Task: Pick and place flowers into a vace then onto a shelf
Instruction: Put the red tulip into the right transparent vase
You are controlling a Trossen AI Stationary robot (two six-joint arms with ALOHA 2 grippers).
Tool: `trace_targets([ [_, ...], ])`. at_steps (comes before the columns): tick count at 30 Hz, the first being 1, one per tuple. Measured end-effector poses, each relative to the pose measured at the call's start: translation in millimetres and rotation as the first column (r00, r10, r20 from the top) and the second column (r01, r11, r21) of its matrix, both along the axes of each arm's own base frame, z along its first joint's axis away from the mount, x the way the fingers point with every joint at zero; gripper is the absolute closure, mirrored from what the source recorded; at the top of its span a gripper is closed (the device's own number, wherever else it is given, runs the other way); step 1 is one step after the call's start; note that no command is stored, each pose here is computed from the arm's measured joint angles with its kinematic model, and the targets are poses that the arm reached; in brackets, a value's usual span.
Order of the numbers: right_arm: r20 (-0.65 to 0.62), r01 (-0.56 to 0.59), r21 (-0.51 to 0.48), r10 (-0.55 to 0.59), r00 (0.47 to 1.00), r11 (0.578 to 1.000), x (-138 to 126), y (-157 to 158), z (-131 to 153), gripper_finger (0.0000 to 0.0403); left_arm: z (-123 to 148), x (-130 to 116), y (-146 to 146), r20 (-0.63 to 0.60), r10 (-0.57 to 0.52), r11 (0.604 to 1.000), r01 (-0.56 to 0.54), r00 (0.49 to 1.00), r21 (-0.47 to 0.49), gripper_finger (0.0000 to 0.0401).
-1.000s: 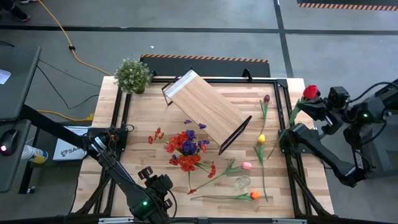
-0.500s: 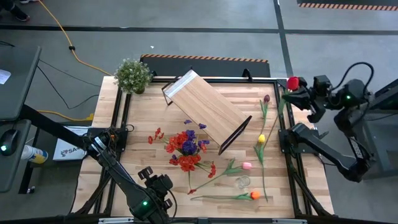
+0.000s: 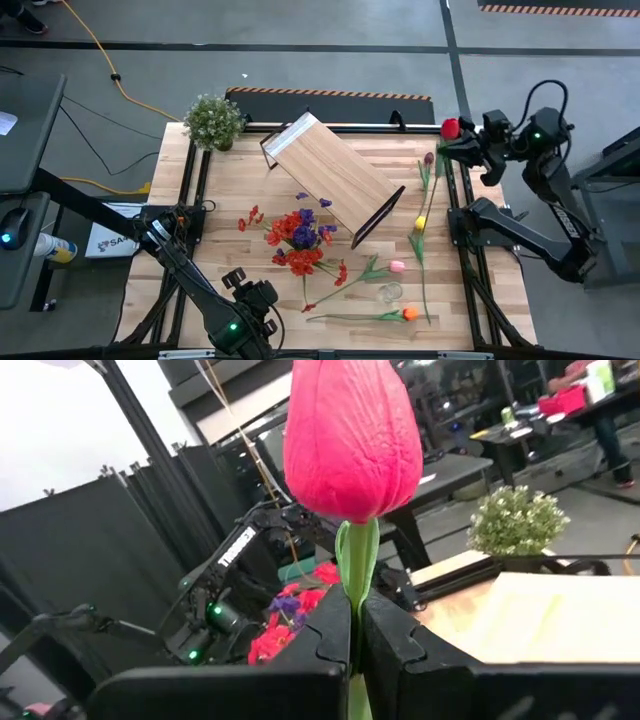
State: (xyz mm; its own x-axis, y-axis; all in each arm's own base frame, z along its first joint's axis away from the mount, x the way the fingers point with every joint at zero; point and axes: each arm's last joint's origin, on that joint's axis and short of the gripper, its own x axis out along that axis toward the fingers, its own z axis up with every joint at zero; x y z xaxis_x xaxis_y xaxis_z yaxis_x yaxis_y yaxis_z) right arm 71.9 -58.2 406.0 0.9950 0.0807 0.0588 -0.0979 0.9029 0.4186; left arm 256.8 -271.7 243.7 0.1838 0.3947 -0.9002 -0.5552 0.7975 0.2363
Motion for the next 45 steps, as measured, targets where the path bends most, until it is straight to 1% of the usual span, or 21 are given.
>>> trace_targets([
  [4,-0.006,-0.054,0.014,0.054,0.999,0.998,7,-2,0,0.0401,0,0,0,0.000,0.000,1.000,0.000,1.000,0.000,0.0256],
  [8,0.016,-0.124,0.004,0.124,0.992,0.992,15,1,3,0.0401,0,0,0,0.000,0.000,1.000,0.000,1.000,0.000,0.0256],
  [16,0.039,-0.242,0.010,0.241,0.970,0.970,44,7,4,0.0401,0,0,0,0.007,0.007,1.000,-0.007,1.000,-0.006,0.0256],
  [25,0.059,-0.322,0.013,0.320,0.946,0.947,71,21,3,0.0401,0,2,-2,0.020,0.007,1.000,-0.007,1.000,-0.021,0.0256],
  [34,0.062,-0.356,0.001,0.355,0.933,0.935,83,47,1,0.0402,0,2,-2,0.020,0.007,1.000,-0.007,1.000,-0.021,0.0256],
  [45,0.049,-0.322,-0.055,0.325,0.945,0.945,89,80,-3,0.0402,-1,3,-3,0.031,0.007,0.999,-0.006,0.999,-0.034,0.0256],
])
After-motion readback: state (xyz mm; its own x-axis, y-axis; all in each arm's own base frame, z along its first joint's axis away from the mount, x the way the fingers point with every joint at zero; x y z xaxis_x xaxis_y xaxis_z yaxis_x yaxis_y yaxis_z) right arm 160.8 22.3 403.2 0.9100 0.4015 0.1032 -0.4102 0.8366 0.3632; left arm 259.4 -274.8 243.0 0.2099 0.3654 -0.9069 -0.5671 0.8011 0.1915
